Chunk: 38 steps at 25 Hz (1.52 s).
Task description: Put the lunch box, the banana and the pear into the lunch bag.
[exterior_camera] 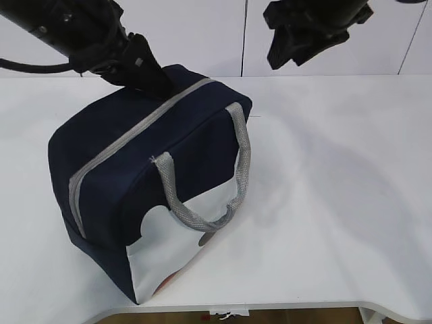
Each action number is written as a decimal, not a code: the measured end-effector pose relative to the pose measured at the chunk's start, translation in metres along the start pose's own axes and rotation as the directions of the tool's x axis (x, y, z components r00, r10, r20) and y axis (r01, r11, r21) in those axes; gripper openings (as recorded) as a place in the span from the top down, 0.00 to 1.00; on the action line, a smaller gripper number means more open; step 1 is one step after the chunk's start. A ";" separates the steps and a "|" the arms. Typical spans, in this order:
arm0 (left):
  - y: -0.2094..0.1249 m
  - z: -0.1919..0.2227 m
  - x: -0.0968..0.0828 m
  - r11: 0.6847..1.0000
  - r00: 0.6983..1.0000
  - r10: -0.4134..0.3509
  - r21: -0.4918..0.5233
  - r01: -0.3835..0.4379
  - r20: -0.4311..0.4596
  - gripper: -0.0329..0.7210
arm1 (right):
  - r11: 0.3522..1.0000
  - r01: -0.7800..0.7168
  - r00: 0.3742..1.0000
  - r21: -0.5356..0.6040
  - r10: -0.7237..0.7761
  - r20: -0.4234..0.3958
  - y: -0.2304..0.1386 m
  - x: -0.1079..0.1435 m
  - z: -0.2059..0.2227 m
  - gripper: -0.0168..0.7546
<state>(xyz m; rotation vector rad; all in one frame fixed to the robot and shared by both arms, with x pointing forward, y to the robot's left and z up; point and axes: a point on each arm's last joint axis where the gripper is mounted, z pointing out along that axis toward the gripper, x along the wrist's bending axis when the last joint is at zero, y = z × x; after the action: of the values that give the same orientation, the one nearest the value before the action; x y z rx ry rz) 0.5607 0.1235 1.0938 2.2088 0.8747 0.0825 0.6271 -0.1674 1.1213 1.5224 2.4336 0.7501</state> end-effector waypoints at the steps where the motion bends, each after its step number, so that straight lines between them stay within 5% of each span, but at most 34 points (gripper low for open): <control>1: 0.001 -0.002 0.000 1.000 1.000 0.000 0.009 0.000 -0.002 0.54 | 1.000 -0.013 1.000 0.019 0.012 0.019 0.000 -0.001 -0.006 0.53; 6: 0.012 -0.020 0.000 0.998 0.999 -0.004 0.066 0.007 -0.054 0.53 | 0.998 -0.063 0.993 0.010 0.062 0.102 0.005 -0.006 -0.021 0.53; 13: 0.023 -0.051 -0.003 0.982 0.990 -0.033 0.180 0.058 -0.138 0.53 | 0.996 -0.092 0.990 -0.017 0.093 0.106 0.000 -0.002 -0.042 0.53; 24: 0.023 -0.103 -0.024 0.982 0.960 -0.149 0.076 0.171 -0.237 0.55 | 0.994 -0.090 0.990 -0.057 0.096 0.107 -0.067 0.021 -0.115 0.53; 38: -0.043 -0.176 -0.076 0.991 0.947 -0.129 0.006 0.137 -0.293 0.55 | 0.987 -0.083 0.992 -0.135 0.095 0.082 -0.181 0.050 -0.173 0.53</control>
<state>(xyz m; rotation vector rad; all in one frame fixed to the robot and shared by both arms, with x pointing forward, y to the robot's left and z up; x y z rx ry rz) 0.4239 0.2077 1.2071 2.1884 1.1907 0.3412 0.3915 -0.2432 1.1851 1.5868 2.2187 0.8237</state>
